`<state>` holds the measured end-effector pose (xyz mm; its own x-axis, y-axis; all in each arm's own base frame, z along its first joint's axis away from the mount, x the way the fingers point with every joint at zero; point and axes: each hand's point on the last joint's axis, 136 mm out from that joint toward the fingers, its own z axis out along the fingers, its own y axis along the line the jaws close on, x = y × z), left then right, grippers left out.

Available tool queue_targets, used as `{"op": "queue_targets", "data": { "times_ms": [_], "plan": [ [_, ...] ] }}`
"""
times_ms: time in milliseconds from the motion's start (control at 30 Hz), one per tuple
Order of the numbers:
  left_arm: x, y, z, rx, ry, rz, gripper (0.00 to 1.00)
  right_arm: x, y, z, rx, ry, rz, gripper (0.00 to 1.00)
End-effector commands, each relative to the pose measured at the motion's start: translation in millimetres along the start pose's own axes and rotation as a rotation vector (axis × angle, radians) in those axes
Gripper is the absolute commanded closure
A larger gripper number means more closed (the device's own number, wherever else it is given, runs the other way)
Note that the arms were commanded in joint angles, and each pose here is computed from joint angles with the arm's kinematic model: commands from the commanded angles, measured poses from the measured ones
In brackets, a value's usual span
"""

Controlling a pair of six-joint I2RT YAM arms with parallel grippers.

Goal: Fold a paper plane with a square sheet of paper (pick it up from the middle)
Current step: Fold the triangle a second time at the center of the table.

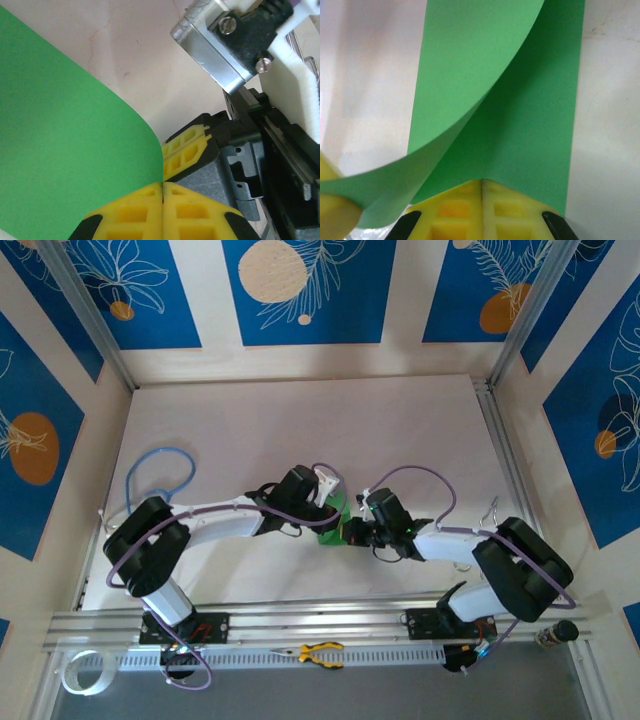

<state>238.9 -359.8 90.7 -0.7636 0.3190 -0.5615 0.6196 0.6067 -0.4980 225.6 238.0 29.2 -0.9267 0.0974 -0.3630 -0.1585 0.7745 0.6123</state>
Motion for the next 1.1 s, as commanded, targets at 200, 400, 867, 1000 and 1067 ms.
{"op": "queue_targets", "data": {
  "times_ms": [200, 400, 867, 1000, 1067],
  "plan": [
    [5, 7, 4, 0.002, 0.010, -0.034, 1.00, 3, -24, 5, 0.087, -0.043, 0.005, 1.00],
    [9, 21, 5, -0.016, 0.013, -0.080, 1.00, 11, -38, 2, 0.136, -0.021, -0.003, 1.00],
    [16, 49, 11, -0.104, 0.047, -0.080, 1.00, 11, -46, -1, 0.151, -0.002, 0.015, 1.00],
    [15, 56, 10, -0.143, 0.047, -0.064, 1.00, 11, -46, 0, 0.152, 0.006, 0.019, 1.00],
    [14, 59, 10, -0.160, 0.044, -0.054, 1.00, 11, -46, 0, 0.150, 0.008, 0.021, 1.00]
  ]
}}
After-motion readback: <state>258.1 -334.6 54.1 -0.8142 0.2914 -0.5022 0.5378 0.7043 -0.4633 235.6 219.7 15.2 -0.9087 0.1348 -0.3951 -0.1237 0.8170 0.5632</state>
